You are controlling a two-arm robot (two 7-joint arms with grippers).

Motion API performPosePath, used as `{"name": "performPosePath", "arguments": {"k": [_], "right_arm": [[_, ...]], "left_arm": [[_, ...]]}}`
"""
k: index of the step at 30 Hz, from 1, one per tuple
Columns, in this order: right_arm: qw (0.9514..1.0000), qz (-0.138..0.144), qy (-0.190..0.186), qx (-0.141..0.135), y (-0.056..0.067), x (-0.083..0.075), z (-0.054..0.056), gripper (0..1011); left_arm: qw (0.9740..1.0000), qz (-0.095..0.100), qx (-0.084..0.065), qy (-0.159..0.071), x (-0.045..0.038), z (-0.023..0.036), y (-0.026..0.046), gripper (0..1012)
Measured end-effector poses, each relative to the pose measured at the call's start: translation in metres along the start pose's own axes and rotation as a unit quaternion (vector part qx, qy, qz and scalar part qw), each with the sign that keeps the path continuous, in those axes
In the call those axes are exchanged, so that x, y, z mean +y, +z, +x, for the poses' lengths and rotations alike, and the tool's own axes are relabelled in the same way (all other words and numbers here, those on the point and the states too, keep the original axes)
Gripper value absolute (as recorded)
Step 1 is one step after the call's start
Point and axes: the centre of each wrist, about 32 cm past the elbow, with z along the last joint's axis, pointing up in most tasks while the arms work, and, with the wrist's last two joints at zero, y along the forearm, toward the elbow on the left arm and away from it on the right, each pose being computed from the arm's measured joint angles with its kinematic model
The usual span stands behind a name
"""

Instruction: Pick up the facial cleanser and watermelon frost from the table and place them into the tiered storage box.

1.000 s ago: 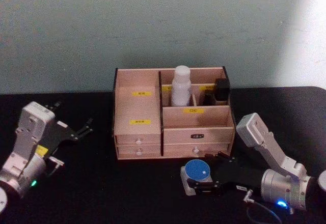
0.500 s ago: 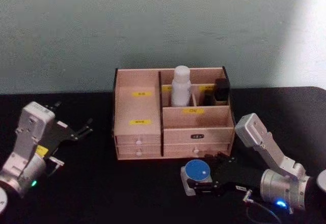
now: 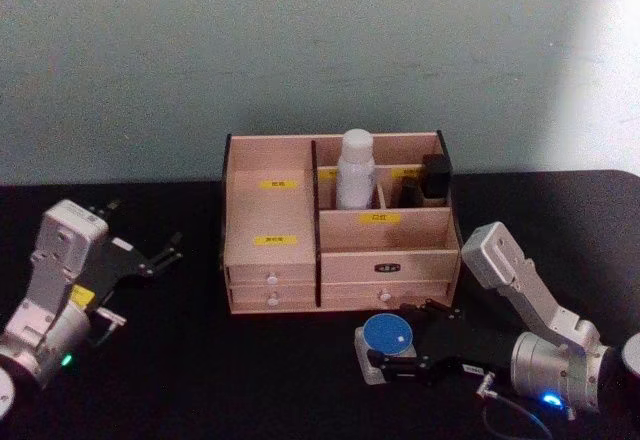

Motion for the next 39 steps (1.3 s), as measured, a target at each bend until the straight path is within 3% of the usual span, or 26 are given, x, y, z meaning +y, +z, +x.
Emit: {"name": "performPosePath", "arguments": {"k": [11, 39], "right_arm": [[1.0000, 0.000, 0.001, 0.000, 0.0000, 0.0000, 0.0000, 708], [1.0000, 0.001, 0.001, 0.001, 0.0000, 0.0000, 0.0000, 708]], "left_arm": [[1.0000, 0.000, 0.000, 0.000, 0.0000, 0.0000, 0.0000, 1001], [1.0000, 0.000, 0.000, 0.000, 0.0000, 0.0000, 0.0000, 1001]]}}
